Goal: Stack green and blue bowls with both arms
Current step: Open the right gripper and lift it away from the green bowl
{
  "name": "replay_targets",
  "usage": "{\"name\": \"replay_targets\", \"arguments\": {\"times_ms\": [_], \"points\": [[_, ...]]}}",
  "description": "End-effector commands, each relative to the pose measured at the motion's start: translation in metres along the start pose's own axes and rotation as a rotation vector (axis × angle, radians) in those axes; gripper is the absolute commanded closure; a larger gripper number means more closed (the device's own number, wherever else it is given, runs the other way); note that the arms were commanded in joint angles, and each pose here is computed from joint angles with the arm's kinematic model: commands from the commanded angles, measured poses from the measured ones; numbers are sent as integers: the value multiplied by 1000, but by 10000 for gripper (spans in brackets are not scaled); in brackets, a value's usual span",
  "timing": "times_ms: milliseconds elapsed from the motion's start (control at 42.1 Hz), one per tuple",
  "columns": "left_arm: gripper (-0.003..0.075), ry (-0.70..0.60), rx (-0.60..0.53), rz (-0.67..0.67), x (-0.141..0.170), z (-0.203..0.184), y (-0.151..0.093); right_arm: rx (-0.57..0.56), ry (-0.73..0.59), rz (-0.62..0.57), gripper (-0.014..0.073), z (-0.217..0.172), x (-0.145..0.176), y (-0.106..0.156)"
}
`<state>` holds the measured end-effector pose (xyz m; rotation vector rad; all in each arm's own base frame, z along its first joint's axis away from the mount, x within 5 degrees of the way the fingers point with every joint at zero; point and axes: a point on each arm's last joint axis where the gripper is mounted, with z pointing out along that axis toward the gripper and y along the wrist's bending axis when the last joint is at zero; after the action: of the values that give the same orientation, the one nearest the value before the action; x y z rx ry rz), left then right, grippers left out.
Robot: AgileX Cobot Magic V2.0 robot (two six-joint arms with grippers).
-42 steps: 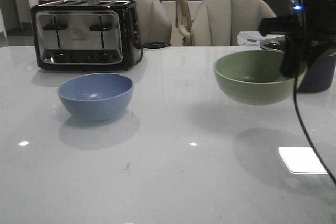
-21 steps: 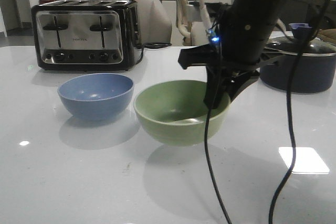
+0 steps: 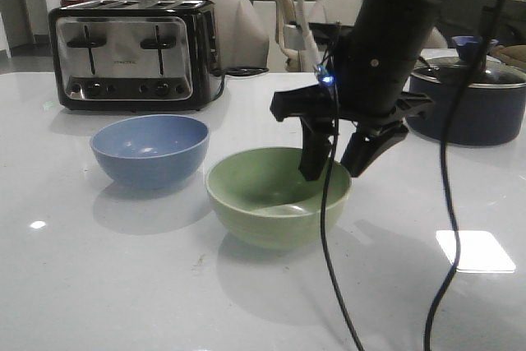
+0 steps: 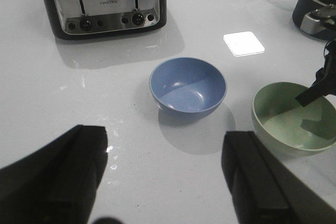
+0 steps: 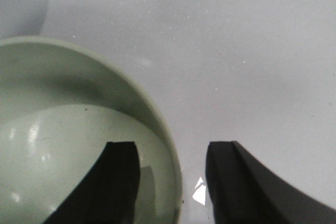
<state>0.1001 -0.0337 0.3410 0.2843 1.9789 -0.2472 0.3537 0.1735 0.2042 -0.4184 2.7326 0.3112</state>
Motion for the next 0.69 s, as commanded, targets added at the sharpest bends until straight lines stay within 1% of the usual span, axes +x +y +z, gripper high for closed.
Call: {"name": "replay_targets", "arguments": {"times_ms": [0, 95, 190, 285, 452, 666], "points": [[212, -101, 7, -3, -16, -4, -1, -10, -189, -56, 163, -59, -15, 8], [212, -101, 7, -3, -16, -4, -1, -6, -253, -135, 163, -88, -7, 15], [212, -101, 7, -3, -16, -4, -1, -8, -308, -216, 163, -119, 13, 23], [212, -101, 7, -3, -16, -4, -1, -2, -346, -263, 163, -143, 37, 27], [212, -101, 7, -3, -16, -4, -1, 3, -405, -288, 163, -178, 85, 20], [212, -99, 7, -3, -16, -3, -1, 27, -453, -312, 163, -199, 141, 7]]}}
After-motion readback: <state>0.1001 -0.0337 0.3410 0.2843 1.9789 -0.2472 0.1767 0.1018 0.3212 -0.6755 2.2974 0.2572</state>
